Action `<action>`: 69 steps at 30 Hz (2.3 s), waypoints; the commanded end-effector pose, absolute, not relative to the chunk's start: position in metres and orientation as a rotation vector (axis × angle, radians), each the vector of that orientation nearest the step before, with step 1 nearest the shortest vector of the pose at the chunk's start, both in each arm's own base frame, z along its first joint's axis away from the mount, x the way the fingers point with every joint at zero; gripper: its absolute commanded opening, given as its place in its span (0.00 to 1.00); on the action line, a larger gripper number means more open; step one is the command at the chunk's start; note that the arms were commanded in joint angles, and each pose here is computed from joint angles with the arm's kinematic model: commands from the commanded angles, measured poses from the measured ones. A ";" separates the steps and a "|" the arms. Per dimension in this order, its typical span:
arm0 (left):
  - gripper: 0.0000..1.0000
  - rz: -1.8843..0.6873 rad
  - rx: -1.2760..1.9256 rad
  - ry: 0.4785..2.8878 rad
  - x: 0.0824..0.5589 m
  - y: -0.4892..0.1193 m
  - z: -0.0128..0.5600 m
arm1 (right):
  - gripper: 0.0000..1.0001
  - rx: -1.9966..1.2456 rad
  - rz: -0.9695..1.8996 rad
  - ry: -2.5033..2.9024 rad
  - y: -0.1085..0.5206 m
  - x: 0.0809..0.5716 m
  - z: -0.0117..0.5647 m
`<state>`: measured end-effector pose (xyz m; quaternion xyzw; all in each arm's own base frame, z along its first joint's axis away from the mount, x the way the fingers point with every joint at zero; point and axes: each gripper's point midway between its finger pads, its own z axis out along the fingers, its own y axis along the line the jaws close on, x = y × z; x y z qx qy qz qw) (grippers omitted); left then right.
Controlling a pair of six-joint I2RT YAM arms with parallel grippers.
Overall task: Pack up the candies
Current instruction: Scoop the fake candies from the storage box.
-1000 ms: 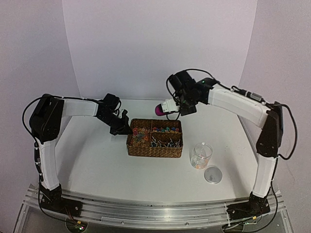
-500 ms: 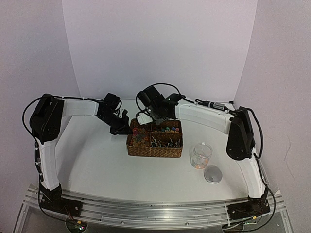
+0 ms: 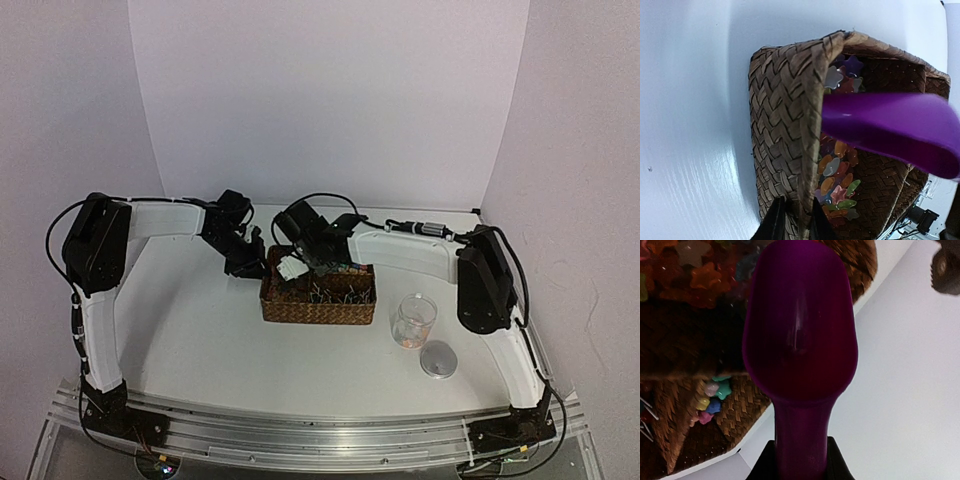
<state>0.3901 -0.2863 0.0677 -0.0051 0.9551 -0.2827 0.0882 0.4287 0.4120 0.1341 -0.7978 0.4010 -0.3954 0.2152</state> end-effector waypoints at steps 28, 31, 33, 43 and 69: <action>0.00 -0.690 -0.073 2.851 0.398 -0.264 0.060 | 0.00 -2.519 -0.653 0.843 0.438 0.353 0.124; 0.00 -0.700 -0.079 2.855 0.397 -0.265 0.059 | 0.00 -2.534 -0.516 0.840 0.445 0.336 0.118; 0.00 -0.704 -0.080 2.858 0.397 -0.265 0.057 | 0.00 -2.512 -0.365 0.926 0.452 0.324 0.111; 0.00 -0.715 -0.081 2.865 0.394 -0.266 0.057 | 0.00 -2.319 -0.062 1.410 0.434 0.349 0.083; 0.00 -0.712 -0.076 2.868 0.393 -0.265 0.056 | 0.00 -2.138 0.034 1.596 0.393 0.369 0.148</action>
